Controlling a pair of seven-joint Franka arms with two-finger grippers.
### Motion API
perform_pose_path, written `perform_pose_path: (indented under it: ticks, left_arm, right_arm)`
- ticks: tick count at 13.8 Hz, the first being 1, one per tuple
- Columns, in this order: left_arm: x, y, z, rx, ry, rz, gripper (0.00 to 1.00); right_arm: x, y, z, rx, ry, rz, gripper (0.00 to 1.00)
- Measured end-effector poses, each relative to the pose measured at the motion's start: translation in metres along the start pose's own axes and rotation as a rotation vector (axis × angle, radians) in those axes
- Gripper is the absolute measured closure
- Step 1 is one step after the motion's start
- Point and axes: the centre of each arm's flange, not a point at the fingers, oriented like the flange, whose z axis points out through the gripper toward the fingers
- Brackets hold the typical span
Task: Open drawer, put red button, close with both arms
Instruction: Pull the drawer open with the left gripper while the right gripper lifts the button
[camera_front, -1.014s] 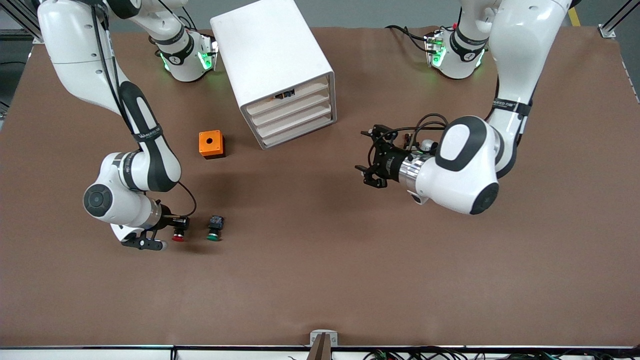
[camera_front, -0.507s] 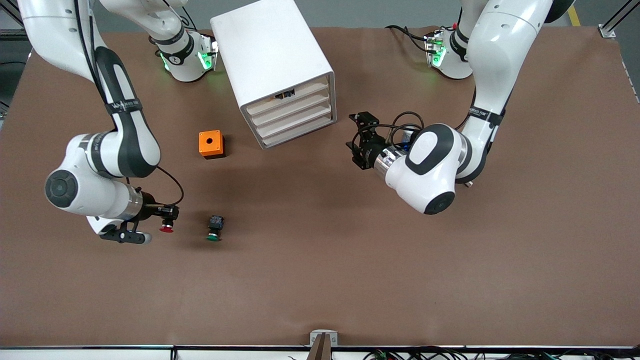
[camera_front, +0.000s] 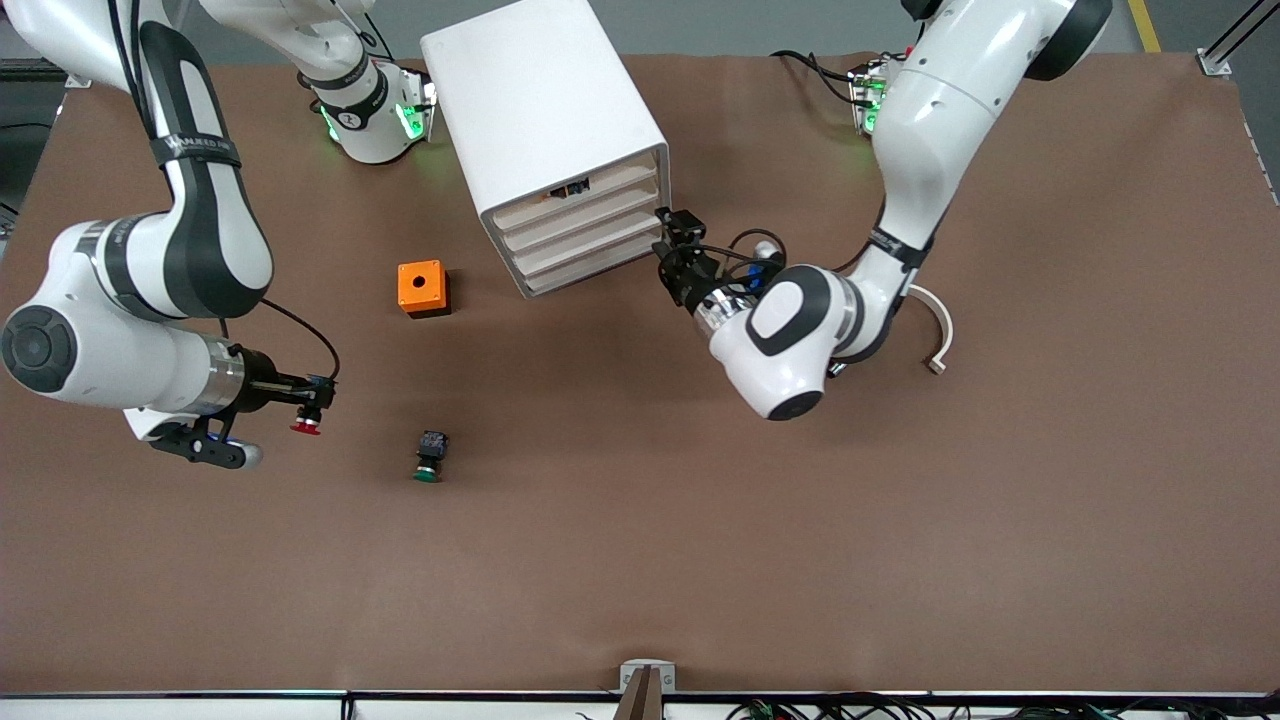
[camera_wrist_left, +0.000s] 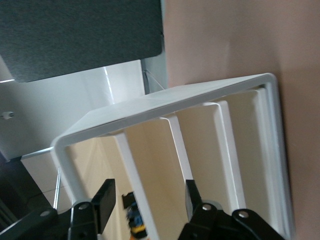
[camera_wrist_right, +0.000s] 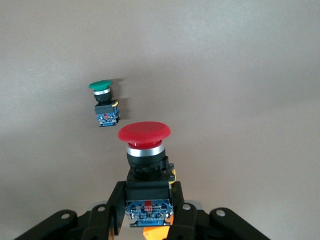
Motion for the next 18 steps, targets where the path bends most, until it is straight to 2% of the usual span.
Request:
perform_pose_path:
  ticks: [1, 2, 4, 9, 12, 13, 14, 15, 16, 17, 18]
  left_arm:
    - [-0.002, 0.007, 0.013, 0.016, 0.009, -0.010, 0.37]
    - [-0.004, 0.013, 0.024, 0.032, 0.013, -0.017, 0.44]
    - [-0.005, 0.024, 0.037, 0.052, 0.011, -0.031, 0.45]
    - [-0.009, 0.040, 0.050, 0.018, -0.007, -0.095, 0.47]
    - [-0.019, 0.041, 0.076, 0.010, 0.017, -0.137, 0.49]
    - [-0.022, 0.041, 0.082, 0.008, 0.024, -0.141, 0.53]
    - [-0.023, 0.041, 0.086, 0.006, 0.028, -0.144, 0.61]
    - [-0.023, 0.041, 0.087, 0.006, 0.030, -0.145, 0.61]
    - [-0.023, 0.042, 0.087, 0.005, 0.029, -0.147, 0.67]
    - [-0.023, 0.042, 0.086, 0.009, 0.026, -0.147, 0.80]
    - [-0.024, 0.040, 0.083, 0.013, 0.022, -0.159, 0.86]
  right_arm:
    - [-0.004, -0.002, -0.006, 0.000, -0.005, 0.028, 0.60]
    - [-0.008, -0.006, -0.011, 0.000, -0.006, 0.052, 0.60]
    - [-0.019, -0.022, -0.020, -0.002, -0.005, 0.101, 0.60]
    - [-0.048, -0.070, -0.028, -0.018, -0.005, 0.231, 0.60]
    - [-0.064, -0.092, -0.036, -0.026, -0.005, 0.322, 0.60]
    - [-0.071, -0.097, -0.041, -0.029, -0.007, 0.347, 0.60]
    - [-0.077, -0.101, -0.046, -0.031, -0.007, 0.370, 0.60]
    - [-0.083, -0.103, -0.052, -0.031, -0.006, 0.391, 0.60]
    - [-0.087, -0.104, -0.056, -0.031, -0.006, 0.413, 0.60]
    - [-0.091, -0.104, -0.060, -0.031, -0.005, 0.436, 0.60]
    - [-0.094, -0.106, -0.062, -0.030, -0.004, 0.464, 0.60]
